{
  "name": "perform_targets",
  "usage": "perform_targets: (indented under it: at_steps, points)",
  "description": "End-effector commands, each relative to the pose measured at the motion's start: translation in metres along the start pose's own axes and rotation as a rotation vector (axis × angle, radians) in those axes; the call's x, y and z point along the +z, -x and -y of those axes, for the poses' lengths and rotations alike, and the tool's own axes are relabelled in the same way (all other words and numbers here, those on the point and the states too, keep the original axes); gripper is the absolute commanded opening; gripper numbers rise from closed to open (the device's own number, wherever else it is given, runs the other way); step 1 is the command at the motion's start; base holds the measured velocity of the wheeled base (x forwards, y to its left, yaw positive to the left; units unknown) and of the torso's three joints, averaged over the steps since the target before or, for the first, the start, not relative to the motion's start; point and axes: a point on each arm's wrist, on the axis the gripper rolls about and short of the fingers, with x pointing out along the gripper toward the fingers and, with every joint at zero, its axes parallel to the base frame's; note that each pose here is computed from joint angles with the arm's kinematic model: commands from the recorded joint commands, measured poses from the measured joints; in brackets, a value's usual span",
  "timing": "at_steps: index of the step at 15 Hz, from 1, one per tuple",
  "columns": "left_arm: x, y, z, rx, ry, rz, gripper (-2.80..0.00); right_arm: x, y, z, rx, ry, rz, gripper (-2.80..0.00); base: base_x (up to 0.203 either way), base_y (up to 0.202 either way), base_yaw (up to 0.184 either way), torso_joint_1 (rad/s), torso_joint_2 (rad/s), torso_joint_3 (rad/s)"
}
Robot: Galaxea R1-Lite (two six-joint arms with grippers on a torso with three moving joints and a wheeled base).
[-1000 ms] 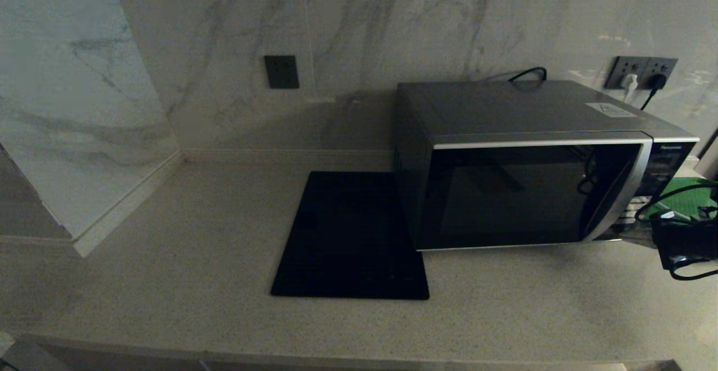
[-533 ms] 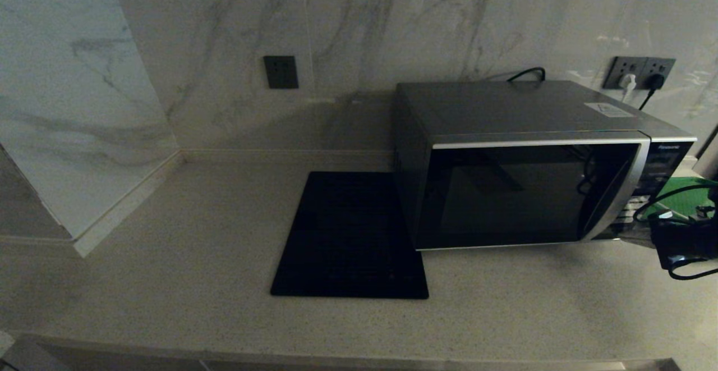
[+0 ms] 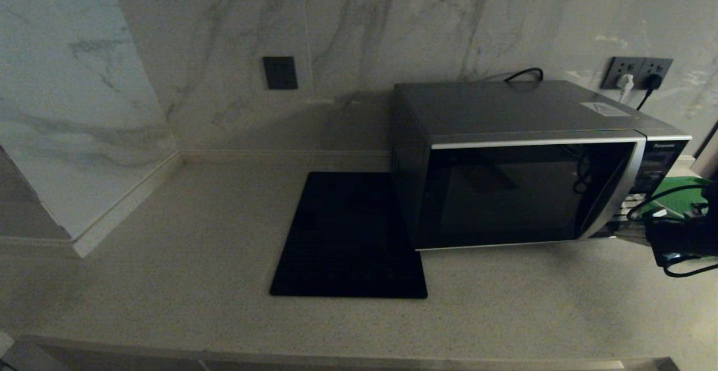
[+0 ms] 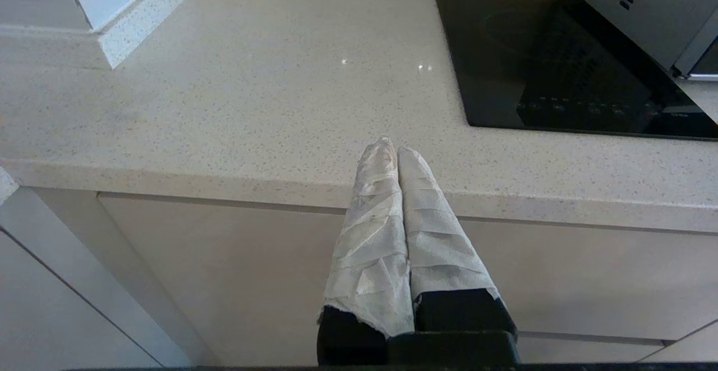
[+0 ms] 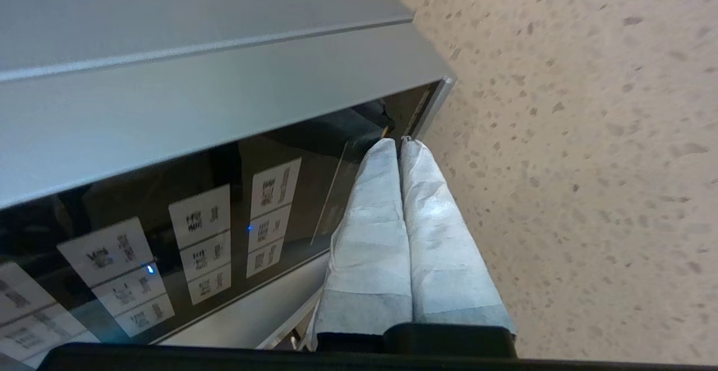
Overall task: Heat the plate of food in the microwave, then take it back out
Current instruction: Open the microwave oven
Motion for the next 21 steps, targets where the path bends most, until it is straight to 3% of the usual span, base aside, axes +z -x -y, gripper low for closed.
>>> perform_targets:
  at_steps: [1,13,21]
  points:
    - [0.000,0.000,0.000,0.000,0.001,0.000,-2.80,-0.003,-0.002,-0.006,0.015,0.010,-0.010,-2.80,0.000,0.000,0.000,0.000,0.00,0.000]
    - [0.000,0.000,0.000,0.000,0.001,0.000,-2.80,0.006,-0.002,-0.019,0.042,0.032,0.029,-2.80,0.000,0.000,0.000,0.000,0.00,0.000]
    - [0.000,0.000,0.000,0.000,0.001,0.000,-2.80,0.007,-0.006,-0.008,0.060,-0.027,0.066,-2.80,0.000,0.000,0.000,0.000,0.00,0.000]
